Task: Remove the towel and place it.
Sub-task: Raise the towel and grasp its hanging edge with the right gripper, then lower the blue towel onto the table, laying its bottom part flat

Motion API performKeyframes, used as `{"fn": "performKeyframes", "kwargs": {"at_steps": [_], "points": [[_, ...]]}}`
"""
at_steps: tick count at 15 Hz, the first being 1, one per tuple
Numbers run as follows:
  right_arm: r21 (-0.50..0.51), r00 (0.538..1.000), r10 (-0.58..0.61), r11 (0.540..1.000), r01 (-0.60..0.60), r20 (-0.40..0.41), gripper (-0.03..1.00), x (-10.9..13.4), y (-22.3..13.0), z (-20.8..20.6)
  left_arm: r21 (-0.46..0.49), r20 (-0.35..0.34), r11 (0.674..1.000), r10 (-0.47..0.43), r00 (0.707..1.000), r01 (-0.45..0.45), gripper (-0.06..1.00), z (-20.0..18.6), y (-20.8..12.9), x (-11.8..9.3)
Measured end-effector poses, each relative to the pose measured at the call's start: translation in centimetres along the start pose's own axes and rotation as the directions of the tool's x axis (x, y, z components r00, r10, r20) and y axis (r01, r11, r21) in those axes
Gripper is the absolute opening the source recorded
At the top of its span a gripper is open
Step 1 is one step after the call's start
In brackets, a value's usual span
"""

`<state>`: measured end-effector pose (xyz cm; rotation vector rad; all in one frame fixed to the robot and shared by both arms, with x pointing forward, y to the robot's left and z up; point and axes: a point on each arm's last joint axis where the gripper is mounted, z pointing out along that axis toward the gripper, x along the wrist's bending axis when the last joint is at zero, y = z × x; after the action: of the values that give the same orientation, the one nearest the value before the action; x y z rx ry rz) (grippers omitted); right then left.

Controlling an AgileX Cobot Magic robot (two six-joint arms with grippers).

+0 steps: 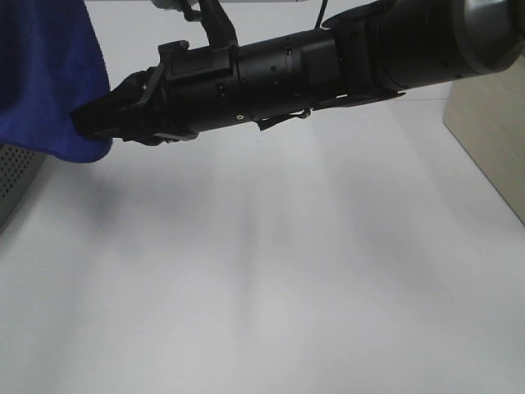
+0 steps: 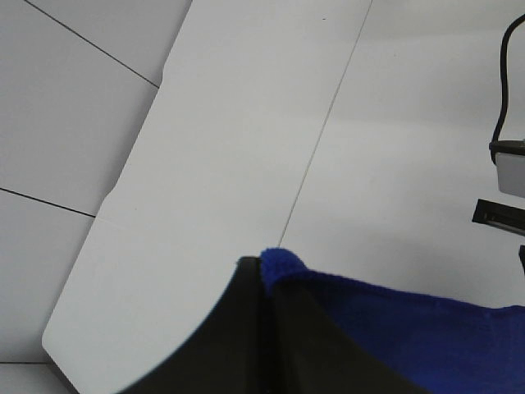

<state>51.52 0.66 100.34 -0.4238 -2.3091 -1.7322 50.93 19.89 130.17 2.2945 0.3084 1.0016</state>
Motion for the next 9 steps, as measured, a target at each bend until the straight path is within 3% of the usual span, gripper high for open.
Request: {"fn": "performKeyframes", "kwargs": {"at_steps": [2, 7, 9], "points": [[0.054, 0.995, 0.096, 0.994, -0.097, 0.007, 0.02, 0.1, -0.3, -0.1, 0.000, 0.000, 1.000, 0.000, 1.000, 0.000, 0.00, 0.0, 0.0, 0.0], [0.209, 0.976, 0.120, 0.965, -0.157, 0.181, 0.02, 1.5, 2.5, -2.9, -0.017, 0.013, 1.000, -0.010, 1.000, 0.010, 0.00, 0.0, 0.2, -0.1], [0.259, 0.928, 0.209, 0.920, -0.294, 0.310, 0.02, 1.3, 4.4, -5.4, -0.048, 0.050, 0.995, -0.088, 0.995, 0.090, 0.00, 0.6, 0.4, -0.3]]}}
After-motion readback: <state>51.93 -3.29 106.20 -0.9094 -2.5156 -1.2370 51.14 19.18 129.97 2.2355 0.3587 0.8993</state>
